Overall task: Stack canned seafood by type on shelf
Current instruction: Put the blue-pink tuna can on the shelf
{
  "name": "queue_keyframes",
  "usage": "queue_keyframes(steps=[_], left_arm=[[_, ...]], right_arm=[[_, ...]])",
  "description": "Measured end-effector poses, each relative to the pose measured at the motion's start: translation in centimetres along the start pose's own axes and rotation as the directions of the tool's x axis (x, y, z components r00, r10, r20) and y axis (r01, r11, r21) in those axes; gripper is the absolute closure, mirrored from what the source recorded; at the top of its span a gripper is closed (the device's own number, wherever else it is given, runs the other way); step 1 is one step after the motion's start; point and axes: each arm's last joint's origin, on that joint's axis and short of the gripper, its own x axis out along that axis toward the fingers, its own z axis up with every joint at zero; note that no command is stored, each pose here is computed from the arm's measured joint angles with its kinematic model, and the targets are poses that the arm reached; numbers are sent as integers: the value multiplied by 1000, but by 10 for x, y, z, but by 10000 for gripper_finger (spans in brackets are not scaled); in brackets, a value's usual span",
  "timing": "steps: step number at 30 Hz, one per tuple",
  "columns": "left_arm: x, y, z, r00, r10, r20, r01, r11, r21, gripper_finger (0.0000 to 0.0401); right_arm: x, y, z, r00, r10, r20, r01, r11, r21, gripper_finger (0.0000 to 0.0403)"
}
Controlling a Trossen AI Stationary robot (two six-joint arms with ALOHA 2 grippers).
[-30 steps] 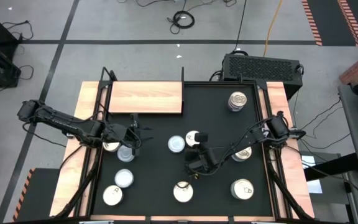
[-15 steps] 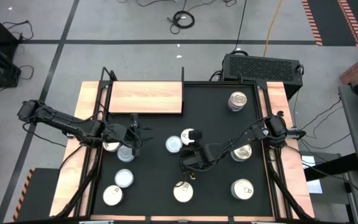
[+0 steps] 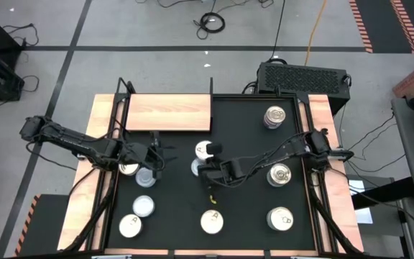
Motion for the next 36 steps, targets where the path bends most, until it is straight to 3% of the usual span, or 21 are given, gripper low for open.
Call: queue_keyframes(steps=[19, 28, 36], left_arm=[[0, 3, -11, 989, 85, -117, -81, 996, 33, 225], [1, 7, -12, 986, 108, -127, -106, 994, 23, 225], [3, 12, -16, 982, 106, -156, -108, 994, -3, 225]], right_arm=[[66, -89, 5, 978, -38, 206, 37, 999, 11, 402], [100, -114, -12, 984, -37, 173, 29, 998, 47, 402], [127, -116, -13, 990, -34, 134, 28, 998, 51, 403]])
